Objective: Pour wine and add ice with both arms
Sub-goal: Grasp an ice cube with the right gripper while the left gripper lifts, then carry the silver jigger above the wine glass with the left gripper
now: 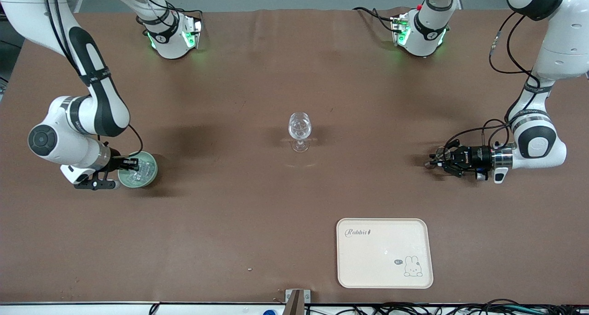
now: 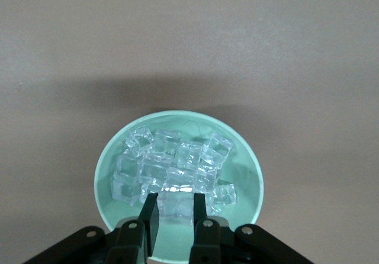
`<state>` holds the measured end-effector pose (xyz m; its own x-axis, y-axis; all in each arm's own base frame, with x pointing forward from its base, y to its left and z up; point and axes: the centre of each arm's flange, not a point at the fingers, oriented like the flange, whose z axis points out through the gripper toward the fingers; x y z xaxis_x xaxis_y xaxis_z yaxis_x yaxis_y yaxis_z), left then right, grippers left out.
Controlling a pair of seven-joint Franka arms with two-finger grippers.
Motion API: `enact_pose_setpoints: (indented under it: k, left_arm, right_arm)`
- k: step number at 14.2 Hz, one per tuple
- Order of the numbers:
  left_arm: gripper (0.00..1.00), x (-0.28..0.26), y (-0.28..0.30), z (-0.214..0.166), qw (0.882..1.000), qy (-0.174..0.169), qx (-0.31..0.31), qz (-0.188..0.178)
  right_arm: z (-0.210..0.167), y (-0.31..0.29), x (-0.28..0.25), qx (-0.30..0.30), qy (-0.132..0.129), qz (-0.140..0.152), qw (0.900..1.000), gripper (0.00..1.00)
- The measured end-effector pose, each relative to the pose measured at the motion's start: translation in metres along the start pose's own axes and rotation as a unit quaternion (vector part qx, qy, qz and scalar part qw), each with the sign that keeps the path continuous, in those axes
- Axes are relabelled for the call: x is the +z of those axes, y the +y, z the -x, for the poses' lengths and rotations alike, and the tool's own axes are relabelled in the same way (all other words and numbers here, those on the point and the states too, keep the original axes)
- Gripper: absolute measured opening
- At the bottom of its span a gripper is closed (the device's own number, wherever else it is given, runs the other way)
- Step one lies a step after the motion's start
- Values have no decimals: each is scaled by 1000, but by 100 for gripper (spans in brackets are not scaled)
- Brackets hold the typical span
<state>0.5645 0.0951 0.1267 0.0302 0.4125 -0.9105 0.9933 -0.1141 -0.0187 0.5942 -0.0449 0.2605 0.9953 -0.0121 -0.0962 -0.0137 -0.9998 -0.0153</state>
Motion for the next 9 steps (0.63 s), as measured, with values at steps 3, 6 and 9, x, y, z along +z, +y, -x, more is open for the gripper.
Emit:
enact_pose_setpoints:
  k: [3,6,9]
  left_arm:
    - [22,9,17,32,999,-36,-17,-34]
    - [22,37,35,77,997,-47,-1,-63]
    - [22,56,41,114,995,-52,19,-81]
  right_arm:
    - [-7,1,-43,0,-7,-1,1000,27]
    - [-20,2,-107,0,-1,-1,1000,27]
    - [-28,3,-162,0,5,0,1000,27]
